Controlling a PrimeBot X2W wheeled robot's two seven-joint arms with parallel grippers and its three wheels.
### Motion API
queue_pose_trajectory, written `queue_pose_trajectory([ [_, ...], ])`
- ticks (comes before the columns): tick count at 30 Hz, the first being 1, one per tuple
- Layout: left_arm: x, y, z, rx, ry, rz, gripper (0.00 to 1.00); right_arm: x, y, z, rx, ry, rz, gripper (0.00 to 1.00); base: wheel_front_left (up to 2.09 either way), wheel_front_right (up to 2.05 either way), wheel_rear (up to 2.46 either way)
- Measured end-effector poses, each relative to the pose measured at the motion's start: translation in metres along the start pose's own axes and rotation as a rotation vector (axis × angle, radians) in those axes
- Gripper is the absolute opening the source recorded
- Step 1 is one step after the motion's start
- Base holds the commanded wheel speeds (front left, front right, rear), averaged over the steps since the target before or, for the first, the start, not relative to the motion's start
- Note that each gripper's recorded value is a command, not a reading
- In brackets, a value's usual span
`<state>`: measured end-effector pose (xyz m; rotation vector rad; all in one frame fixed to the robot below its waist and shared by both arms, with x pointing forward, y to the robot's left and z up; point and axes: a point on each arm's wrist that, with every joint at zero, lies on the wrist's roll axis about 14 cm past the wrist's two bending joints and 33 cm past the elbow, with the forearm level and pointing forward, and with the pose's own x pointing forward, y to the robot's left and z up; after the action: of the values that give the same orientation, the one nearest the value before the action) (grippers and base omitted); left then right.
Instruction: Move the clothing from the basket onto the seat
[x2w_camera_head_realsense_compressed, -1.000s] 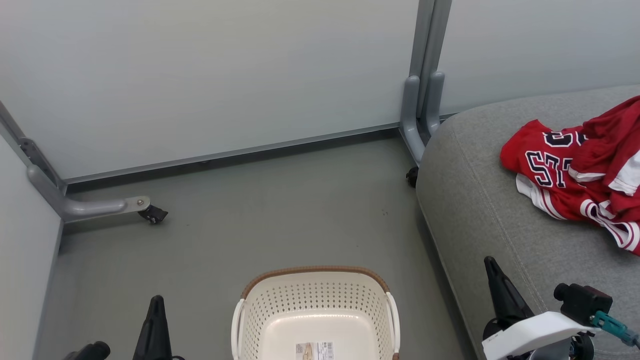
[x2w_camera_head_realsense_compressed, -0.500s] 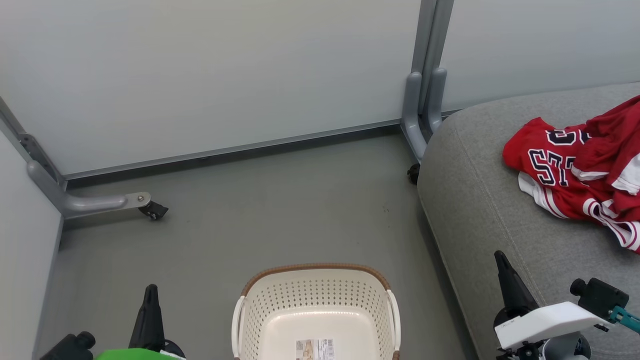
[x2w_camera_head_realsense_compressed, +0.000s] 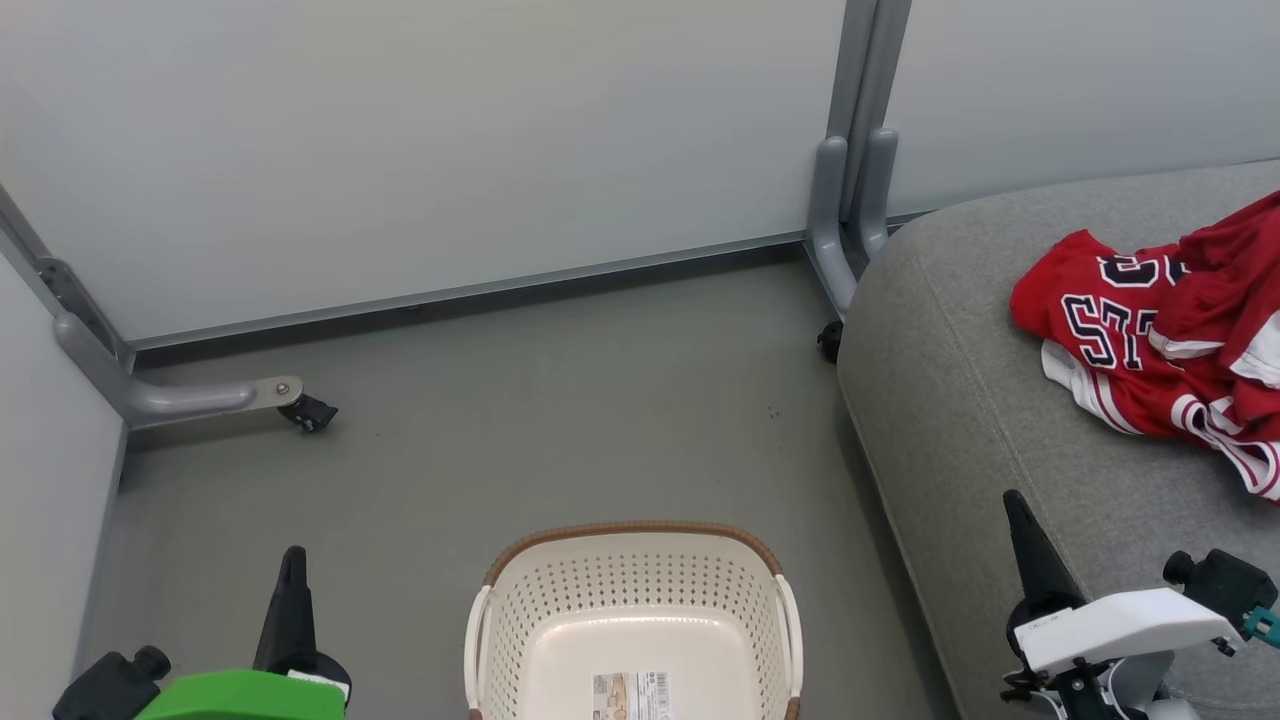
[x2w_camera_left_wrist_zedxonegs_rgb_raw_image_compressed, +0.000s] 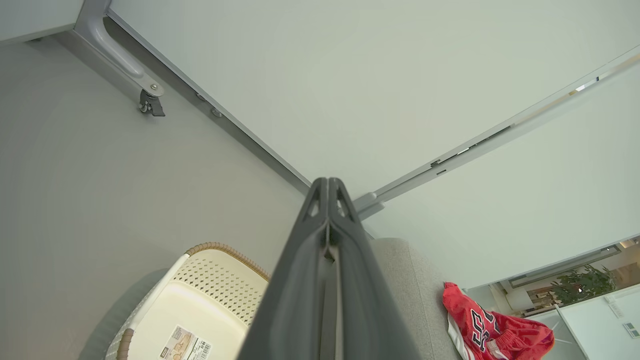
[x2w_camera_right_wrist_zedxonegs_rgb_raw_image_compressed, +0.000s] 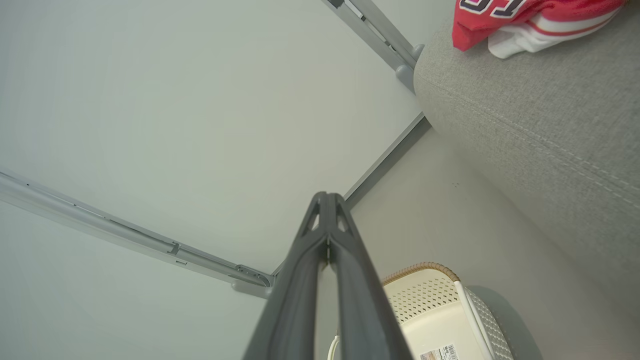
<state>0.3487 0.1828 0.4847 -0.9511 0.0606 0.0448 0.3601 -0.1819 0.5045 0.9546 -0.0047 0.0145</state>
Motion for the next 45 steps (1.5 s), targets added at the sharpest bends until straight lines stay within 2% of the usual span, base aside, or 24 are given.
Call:
queue_pose_trajectory([
  [19,0.012,-0.001,0.007,-0.215,0.003,-0.005,0.00,0.009,-0.005,0.006,0.210,-0.002,-0.021,0.00,0.00,0.00,0.00],
  [45,0.026,-0.005,0.016,-0.434,0.002,-0.030,0.00,0.019,-0.009,0.011,0.430,-0.002,-0.029,0.00,0.00,0.00,0.00],
])
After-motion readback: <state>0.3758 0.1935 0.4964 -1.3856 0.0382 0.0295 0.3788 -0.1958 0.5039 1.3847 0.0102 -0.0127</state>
